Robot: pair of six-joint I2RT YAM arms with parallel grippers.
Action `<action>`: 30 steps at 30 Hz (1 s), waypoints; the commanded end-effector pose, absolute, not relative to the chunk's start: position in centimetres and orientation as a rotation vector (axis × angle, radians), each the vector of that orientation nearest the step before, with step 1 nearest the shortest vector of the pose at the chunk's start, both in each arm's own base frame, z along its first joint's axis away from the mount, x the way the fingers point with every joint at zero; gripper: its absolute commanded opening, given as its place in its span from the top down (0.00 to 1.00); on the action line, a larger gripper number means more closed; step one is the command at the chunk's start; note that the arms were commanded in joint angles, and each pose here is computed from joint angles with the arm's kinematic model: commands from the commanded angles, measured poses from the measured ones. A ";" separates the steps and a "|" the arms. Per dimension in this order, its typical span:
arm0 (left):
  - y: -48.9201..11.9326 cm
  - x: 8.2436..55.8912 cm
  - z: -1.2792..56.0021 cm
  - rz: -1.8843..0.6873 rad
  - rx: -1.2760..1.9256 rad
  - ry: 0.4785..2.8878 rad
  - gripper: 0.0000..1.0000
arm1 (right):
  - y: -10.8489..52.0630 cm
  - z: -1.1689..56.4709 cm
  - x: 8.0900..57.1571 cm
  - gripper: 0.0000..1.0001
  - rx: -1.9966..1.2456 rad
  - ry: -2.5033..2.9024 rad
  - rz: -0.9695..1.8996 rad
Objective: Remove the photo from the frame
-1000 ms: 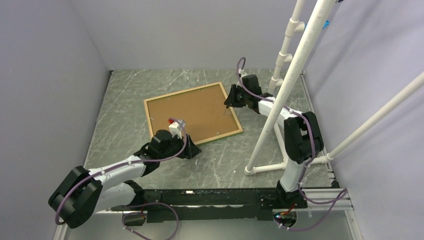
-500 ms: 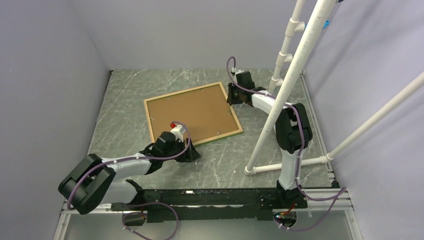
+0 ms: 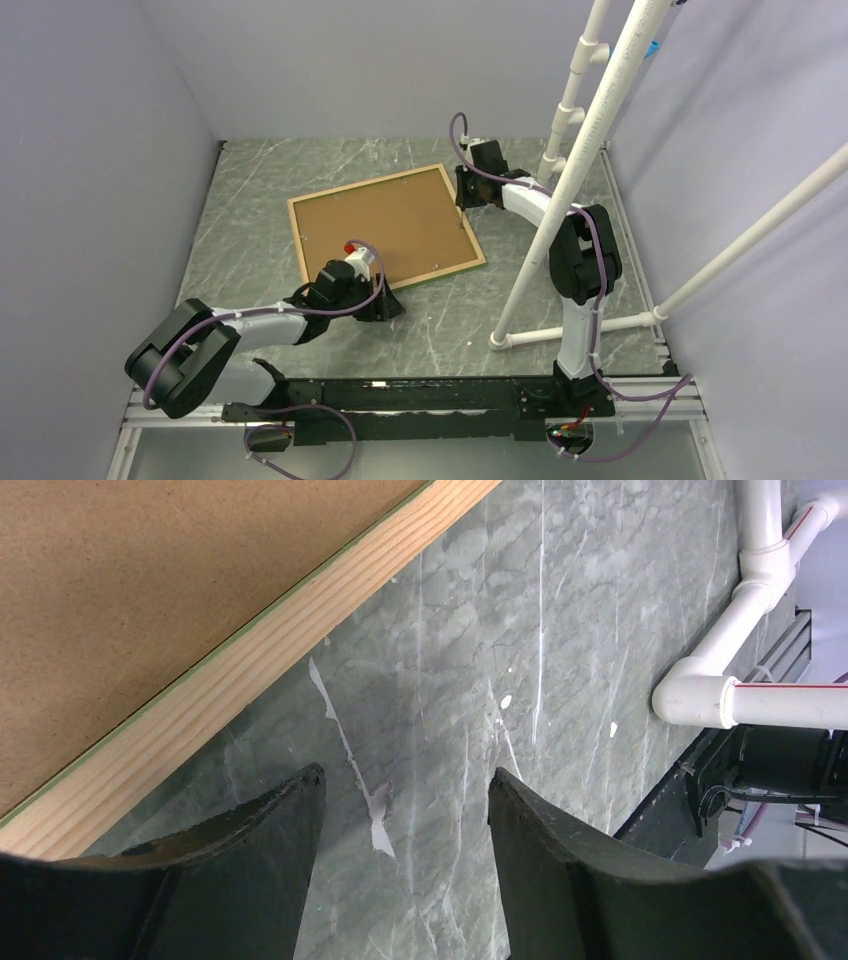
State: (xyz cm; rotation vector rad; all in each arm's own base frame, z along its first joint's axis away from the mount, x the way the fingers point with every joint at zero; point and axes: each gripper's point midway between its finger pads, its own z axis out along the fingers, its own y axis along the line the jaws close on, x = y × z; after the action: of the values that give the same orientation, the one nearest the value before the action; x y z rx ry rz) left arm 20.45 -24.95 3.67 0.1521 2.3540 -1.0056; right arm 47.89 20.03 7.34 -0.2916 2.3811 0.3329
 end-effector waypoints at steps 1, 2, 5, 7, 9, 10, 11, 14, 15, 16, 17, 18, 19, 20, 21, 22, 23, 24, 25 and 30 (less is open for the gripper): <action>-24.4 20.7 2.6 -0.942 0.109 2.401 0.34 | 19.0 6.4 46.4 1.00 -0.252 2.464 0.294; -24.2 20.9 2.5 -0.927 0.097 2.405 0.33 | 19.0 6.0 45.8 1.00 -0.236 2.485 0.304; -24.3 21.3 2.2 -0.906 0.086 2.412 0.33 | 19.3 5.2 44.2 1.00 -0.197 2.548 0.358; -24.4 21.5 2.1 -0.907 0.079 2.415 0.33 | 19.6 4.9 43.5 1.00 -0.176 2.576 0.396; -24.6 21.6 2.0 -0.912 0.072 2.415 0.33 | 20.0 4.8 42.8 1.00 -0.158 2.599 0.447; -24.6 21.6 2.0 -0.915 0.068 2.414 0.33 | 20.1 4.7 42.5 1.00 -0.145 2.612 0.468; -24.7 21.7 2.0 -0.917 0.065 2.415 0.33 | 20.4 4.7 42.2 1.00 -0.133 2.622 0.495; -24.7 21.6 1.9 -0.919 0.057 2.417 0.33 | 20.6 5.0 41.5 1.00 -0.098 2.636 0.542; -24.6 21.6 1.8 -0.917 0.054 2.417 0.33 | 20.6 5.1 41.2 1.00 -0.082 2.647 0.555; -24.5 21.6 1.8 -0.913 0.051 2.417 0.33 | 20.6 5.1 41.0 1.00 -0.069 2.655 0.563; -24.4 21.6 1.7 -0.907 0.046 2.417 0.33 | 20.6 5.2 40.8 1.00 -0.057 2.660 0.571; -24.3 21.6 1.6 -0.900 0.046 2.419 0.33 | 20.7 5.4 40.6 1.00 -0.046 2.664 0.583; -24.2 21.7 1.6 -0.893 0.043 2.419 0.32 | 20.7 5.4 40.3 1.00 -0.034 2.670 0.589; -24.1 21.7 1.5 -0.886 0.040 2.421 0.32 | 20.7 5.4 40.1 1.00 -0.019 2.675 0.597; -24.0 21.7 1.4 -0.881 0.037 2.422 0.32 | 20.8 5.4 39.8 1.00 -0.011 2.681 0.614; -24.0 21.8 1.3 -0.877 0.033 2.423 0.32 | 20.9 5.4 39.5 1.00 -0.001 2.686 0.628; -24.0 21.9 1.3 -0.876 0.033 2.422 0.32 | 20.9 5.3 39.2 1.00 0.009 2.695 0.638; -24.0 22.0 1.3 -0.875 0.031 2.423 0.32 | 21.0 5.3 38.8 1.00 0.019 2.700 0.648; -24.1 22.1 1.2 -0.875 0.025 2.425 0.32 | 20.9 5.1 38.5 1.00 0.029 2.708 0.654; -24.7 22.4 1.3 -0.911 -0.001 2.419 0.32 | 20.9 5.1 36.8 1.00 0.079 2.711 0.702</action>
State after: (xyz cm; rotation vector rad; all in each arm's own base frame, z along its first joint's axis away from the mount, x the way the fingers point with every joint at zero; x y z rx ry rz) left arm 22.29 -25.92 3.68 0.0645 2.3433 -1.0087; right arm 42.21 20.34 6.09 0.0108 2.5525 0.5978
